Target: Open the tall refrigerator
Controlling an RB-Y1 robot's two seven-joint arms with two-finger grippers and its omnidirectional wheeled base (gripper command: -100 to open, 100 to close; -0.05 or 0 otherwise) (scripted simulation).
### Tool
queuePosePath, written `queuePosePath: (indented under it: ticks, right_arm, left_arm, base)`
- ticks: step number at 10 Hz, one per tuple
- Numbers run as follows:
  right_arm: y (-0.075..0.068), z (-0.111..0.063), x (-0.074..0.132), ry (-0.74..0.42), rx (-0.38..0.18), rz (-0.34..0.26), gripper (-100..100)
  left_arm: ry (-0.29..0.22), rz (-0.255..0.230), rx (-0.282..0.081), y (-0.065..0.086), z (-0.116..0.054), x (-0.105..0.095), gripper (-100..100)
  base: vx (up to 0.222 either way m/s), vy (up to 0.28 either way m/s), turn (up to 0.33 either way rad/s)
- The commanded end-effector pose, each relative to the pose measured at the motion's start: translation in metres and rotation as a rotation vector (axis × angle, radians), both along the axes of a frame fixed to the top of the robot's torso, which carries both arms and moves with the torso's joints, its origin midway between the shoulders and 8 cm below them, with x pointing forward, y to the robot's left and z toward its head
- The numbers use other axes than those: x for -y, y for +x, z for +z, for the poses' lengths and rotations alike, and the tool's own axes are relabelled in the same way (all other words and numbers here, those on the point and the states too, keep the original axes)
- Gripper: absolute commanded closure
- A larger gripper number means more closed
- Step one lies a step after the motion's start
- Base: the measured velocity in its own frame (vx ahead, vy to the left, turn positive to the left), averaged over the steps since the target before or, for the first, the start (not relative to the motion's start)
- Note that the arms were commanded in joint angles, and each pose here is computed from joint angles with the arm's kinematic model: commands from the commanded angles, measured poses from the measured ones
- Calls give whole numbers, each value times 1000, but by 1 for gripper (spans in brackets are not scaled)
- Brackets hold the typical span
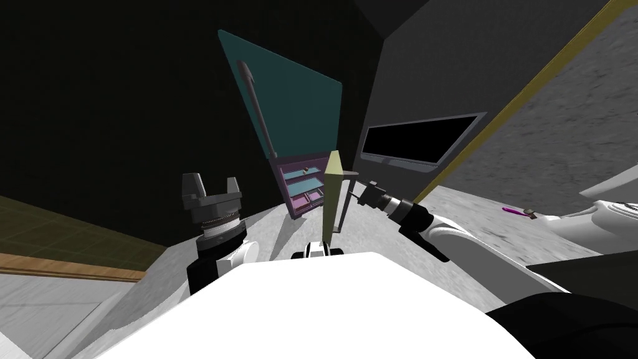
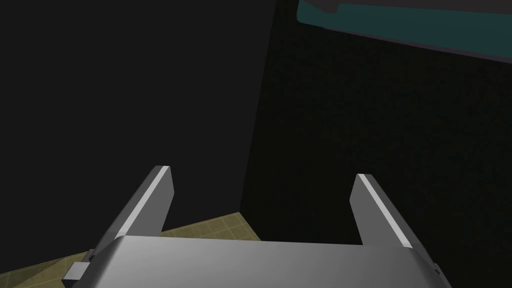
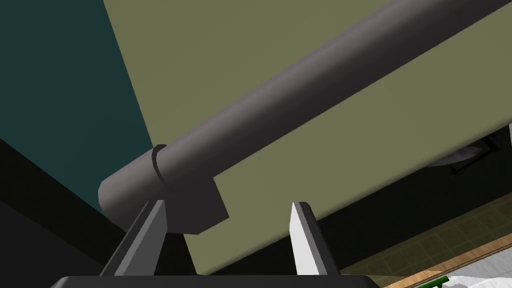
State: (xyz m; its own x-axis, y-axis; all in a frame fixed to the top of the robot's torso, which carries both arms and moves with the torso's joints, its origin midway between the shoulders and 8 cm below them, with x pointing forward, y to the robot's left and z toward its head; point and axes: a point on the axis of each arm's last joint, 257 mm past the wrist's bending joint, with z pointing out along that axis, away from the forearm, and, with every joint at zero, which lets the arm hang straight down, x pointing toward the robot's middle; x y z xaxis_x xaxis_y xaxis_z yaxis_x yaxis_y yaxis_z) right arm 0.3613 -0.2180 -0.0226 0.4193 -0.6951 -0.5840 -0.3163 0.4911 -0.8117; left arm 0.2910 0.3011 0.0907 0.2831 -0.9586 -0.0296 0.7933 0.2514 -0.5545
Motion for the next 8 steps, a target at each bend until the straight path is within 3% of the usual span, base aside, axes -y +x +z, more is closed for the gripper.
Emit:
queuePosePath:
  ticks: [1,2,4,5,8]
  right_arm:
    - [13,1,24,-13,18,-54,-100]
    - [18,2,35,-26,27,-79,-100]
    - [18,2,35,-26,27,-79,-100]
    - [24,7,51,-57,57,-116,-100]
    - [27,13,62,-85,80,-141,-100]
  left_arm:
    - [0,0,0,0,0,0,0]
    - [0,0,0,0,0,0,0]
    - [0,0,0,0,0,0,0]
    - [0,0,0,0,0,0,0]
    - [0,0,0,0,0,0,0]
  base:
    - [20,85,-69]
    - [32,127,-120]
    - [13,71,-18]
    - [36,101,-201]
    - [32,169,-128]
